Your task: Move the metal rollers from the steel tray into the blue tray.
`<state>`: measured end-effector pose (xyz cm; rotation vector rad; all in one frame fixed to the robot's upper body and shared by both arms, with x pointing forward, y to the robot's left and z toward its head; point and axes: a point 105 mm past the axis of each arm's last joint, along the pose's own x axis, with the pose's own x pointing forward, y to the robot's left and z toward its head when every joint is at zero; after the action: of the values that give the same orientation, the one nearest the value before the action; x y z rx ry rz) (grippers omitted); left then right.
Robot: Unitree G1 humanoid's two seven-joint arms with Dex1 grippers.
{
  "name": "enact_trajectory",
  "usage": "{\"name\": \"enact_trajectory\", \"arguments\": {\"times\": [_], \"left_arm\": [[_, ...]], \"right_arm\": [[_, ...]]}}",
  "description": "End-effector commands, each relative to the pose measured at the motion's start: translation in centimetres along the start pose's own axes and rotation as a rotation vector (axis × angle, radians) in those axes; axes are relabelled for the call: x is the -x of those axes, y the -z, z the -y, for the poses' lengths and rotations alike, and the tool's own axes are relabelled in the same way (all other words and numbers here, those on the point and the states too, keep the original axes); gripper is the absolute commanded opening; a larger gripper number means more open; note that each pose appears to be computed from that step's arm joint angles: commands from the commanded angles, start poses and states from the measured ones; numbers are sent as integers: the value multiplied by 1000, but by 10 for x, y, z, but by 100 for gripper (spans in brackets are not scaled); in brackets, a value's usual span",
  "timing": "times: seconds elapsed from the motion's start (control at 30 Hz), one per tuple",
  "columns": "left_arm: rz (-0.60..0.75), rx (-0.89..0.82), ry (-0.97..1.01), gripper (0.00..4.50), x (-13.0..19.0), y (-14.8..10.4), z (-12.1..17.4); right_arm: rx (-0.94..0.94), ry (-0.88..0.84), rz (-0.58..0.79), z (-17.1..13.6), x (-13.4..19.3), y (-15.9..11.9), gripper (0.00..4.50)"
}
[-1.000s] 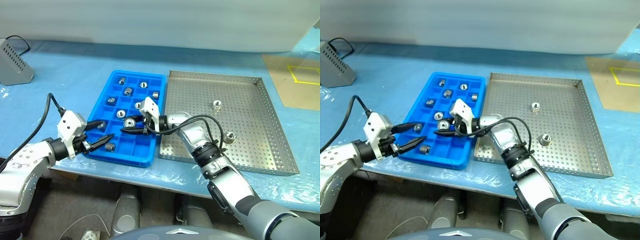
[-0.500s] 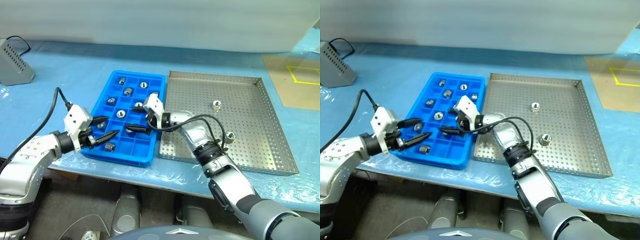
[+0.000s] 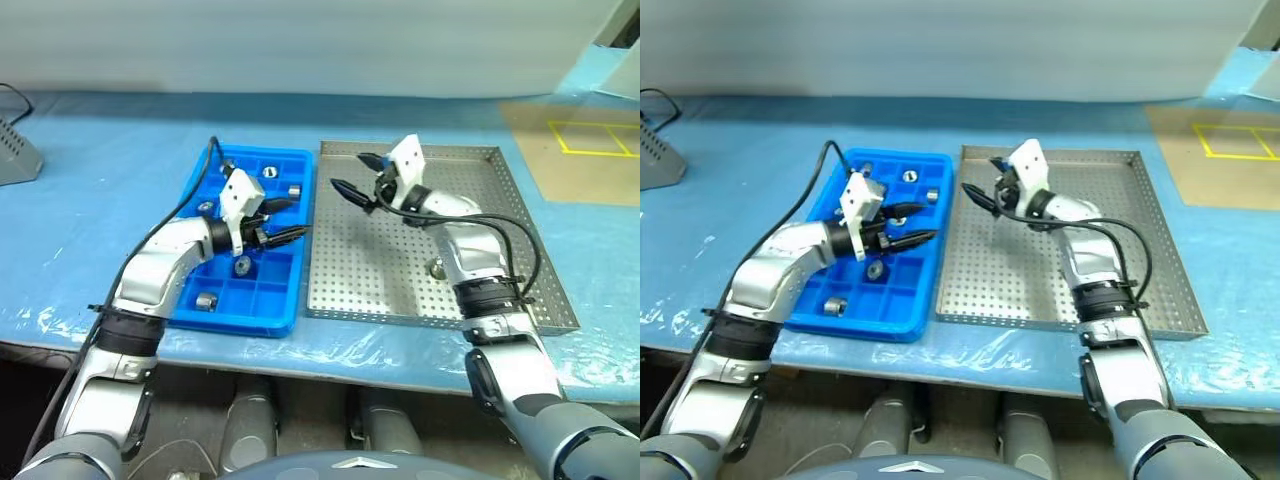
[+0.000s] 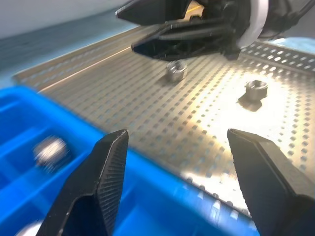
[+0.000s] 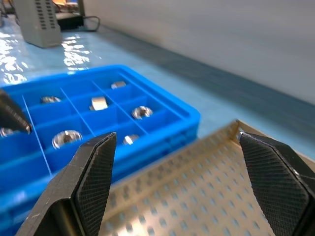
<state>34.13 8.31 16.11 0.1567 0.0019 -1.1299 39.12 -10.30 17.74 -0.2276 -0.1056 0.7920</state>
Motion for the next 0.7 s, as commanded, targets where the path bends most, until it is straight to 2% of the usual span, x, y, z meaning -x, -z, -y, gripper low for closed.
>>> {"name": "enact_trajectory", "arguments": {"times": [0.03,0.2,0.47,0.7], "left_arm": [[17,-33,63,340,-13,-3,5],[41,-28,102,340,-32,-4,9],[40,-36,105,340,-32,-5,10],[23,-29,73,340,-20,2,11]], "right_arm": [[29,66,31,7,18,-12,412],[7,348,-33,50,35,16,412],[-55,421,-87,64,12,47,412],[-96,523,-136,86,2,59,412]]}}
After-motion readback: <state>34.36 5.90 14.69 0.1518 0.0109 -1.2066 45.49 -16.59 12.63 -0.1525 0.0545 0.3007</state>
